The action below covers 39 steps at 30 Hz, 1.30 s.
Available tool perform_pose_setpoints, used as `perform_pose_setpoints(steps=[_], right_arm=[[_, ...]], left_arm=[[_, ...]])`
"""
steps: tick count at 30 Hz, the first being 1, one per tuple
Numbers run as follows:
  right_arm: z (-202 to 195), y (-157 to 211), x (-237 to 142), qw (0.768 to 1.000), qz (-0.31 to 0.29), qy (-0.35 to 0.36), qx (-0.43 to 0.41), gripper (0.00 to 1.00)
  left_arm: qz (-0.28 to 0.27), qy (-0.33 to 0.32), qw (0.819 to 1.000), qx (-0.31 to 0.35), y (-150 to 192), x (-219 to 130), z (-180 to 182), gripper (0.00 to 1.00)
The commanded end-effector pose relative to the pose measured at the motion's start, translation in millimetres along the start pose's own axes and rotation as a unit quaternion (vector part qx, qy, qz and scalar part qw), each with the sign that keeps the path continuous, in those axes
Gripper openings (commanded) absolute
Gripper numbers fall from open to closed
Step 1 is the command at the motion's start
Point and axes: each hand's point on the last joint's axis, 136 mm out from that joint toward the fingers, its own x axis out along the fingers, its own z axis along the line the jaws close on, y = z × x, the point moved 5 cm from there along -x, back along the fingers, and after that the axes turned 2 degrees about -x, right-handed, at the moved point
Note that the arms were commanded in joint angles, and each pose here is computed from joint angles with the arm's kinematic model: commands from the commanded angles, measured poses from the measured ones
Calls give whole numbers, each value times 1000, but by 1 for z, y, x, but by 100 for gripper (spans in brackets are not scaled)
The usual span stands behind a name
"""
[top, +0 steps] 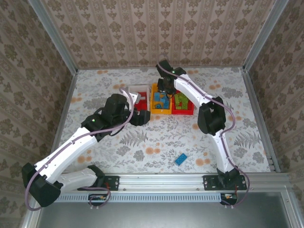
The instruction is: Sort the legos into containers by color
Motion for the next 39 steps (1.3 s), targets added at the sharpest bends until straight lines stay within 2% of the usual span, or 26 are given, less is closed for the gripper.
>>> perform_pose_setpoints(steps=[1,8,14,17,21,26,29,34,39], right_arm=[[-5,2,4,999,23,23,-11,23],[-3,4,14,999,33,18,-3,40],[4,-3,1,1000,24,1,-2,51],[7,-9,-13,1000,14,-8,-2,54],[12,-23,-50,1000,-21,-20,-12,53],[-1,-28,-103,998,-60,-6,-36,53],[-22,-12,-129,996,-72,1,-45,54],[-81,46,-167,997,-79,-18,-8,62],[-134,99,-207,995,-88,-42,38,68]], left_arm=[[-31,3,1000,3,-19,-2,-8,78],[-29,4,1000,8,-23,3,-11,79],[-19,7,1000,15,-21,7,-11,79],[-15,9,1000,18,-20,9,-12,79],[-5,16,1000,23,-17,14,-13,79],[63,62,994,70,4,34,-29,80],[138,96,977,132,35,53,-51,80],[250,142,927,241,100,76,-92,81],[320,161,890,282,140,91,-132,82]])
